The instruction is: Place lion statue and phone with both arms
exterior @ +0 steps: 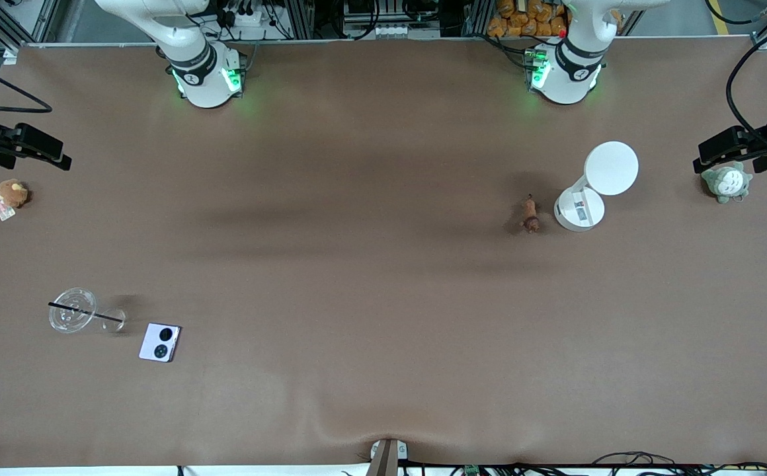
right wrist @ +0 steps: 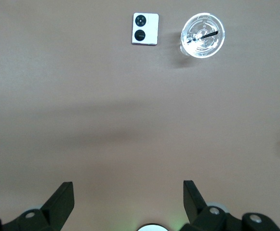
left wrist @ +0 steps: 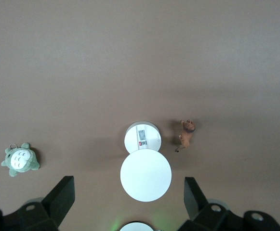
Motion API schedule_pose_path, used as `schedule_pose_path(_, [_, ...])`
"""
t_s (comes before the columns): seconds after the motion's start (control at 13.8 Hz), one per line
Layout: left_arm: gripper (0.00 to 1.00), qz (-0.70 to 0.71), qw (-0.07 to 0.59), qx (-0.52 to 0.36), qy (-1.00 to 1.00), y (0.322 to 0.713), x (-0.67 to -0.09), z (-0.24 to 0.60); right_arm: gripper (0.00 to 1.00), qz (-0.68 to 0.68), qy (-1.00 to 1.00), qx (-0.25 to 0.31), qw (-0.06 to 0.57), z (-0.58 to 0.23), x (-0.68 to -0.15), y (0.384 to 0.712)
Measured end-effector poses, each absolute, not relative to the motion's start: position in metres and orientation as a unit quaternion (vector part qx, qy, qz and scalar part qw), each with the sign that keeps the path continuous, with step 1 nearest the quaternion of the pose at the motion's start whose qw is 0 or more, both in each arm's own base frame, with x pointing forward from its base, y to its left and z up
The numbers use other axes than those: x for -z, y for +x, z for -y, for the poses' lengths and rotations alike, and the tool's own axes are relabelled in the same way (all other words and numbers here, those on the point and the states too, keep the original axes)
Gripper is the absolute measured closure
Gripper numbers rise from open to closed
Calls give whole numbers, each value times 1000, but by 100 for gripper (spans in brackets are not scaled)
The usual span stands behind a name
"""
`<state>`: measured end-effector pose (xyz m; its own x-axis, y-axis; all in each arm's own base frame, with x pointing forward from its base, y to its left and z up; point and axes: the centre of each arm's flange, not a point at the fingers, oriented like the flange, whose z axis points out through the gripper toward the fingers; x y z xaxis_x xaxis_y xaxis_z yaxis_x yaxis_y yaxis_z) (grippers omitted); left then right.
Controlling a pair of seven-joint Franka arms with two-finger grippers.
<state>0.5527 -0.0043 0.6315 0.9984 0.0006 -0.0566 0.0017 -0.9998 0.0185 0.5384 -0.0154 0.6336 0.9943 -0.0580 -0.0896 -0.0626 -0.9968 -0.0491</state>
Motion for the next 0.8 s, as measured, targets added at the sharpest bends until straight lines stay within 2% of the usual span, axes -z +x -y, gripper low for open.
schedule_pose_path(0.8, [0,3,9,28,1000,553,-631,8,0,-30,-998,-44,26,15,-634,538])
